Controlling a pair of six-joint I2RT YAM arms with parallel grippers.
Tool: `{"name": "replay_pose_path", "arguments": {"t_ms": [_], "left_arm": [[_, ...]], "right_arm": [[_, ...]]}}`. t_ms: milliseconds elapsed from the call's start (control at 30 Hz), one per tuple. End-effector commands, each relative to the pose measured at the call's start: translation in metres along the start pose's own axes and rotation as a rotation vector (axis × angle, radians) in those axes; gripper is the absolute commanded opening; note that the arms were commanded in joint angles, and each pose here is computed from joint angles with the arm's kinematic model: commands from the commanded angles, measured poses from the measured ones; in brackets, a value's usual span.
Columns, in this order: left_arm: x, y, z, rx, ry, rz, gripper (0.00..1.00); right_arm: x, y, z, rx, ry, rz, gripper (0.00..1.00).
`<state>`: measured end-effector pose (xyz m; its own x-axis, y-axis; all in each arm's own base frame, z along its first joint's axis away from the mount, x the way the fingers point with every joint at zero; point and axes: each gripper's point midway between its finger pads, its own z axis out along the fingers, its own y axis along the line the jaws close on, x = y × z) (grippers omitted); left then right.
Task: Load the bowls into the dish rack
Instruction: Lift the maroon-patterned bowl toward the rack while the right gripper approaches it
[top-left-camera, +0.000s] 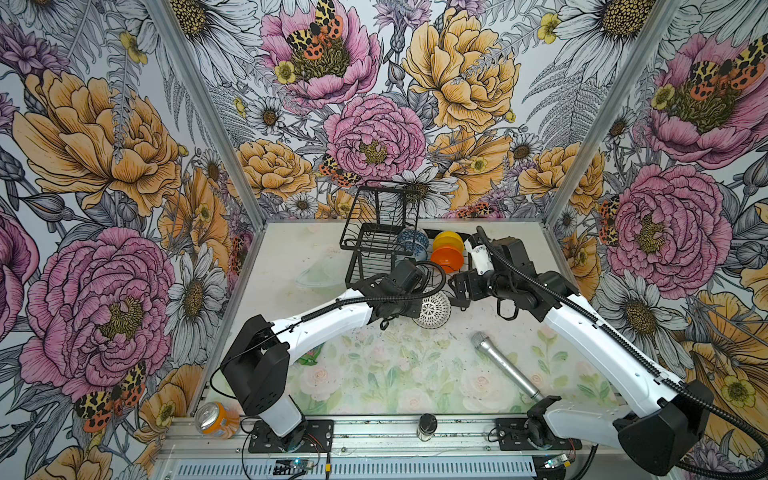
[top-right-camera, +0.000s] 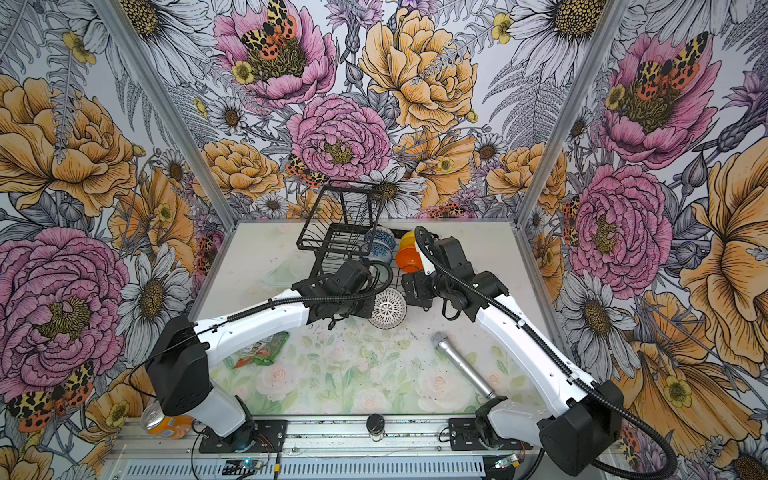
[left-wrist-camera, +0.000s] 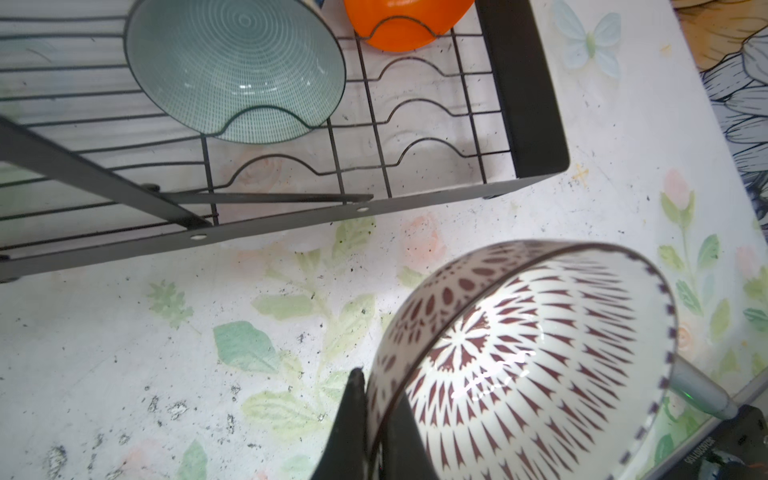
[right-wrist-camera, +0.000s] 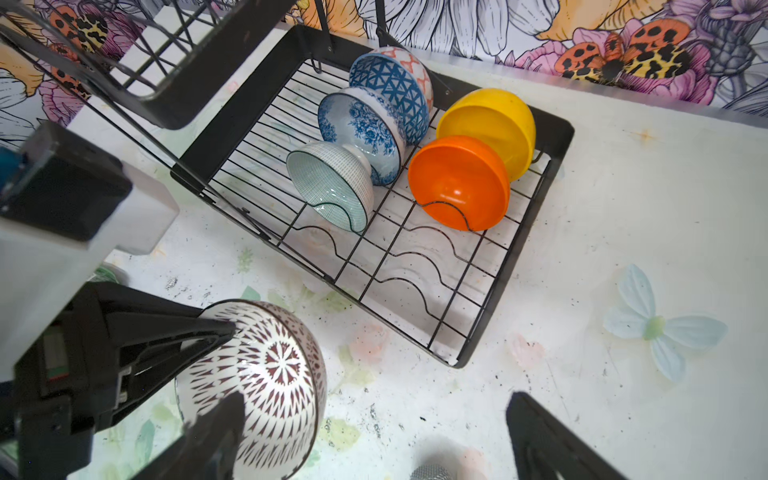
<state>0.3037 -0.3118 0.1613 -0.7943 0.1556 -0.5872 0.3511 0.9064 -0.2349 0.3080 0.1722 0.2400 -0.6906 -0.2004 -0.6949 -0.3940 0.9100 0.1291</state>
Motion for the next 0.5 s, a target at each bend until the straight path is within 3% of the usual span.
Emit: {"name": "replay_pose_path", "arguments": {"t_ms": [0, 233, 467], "left_arm": [[-0.049, -0.014, -0.031, 0.043, -0.161, -0.011, 0.0], [-0.064, -0.024, -0.043, 0.075, -0.204, -0.011, 0.0], [-0.071, -0.033, -0.051, 0.118, -0.228, -0.009, 0.0]], "right_arm": [[0.003, 0.009, -0.001, -0.03, 0.003, 0.041, 0.99], [0.006, 0.007, 0.011, -0.005, 0.013, 0.091, 0.99], [0.011, 0.011, 0.028, -0.023, 0.054, 0.126, 0.85]]}}
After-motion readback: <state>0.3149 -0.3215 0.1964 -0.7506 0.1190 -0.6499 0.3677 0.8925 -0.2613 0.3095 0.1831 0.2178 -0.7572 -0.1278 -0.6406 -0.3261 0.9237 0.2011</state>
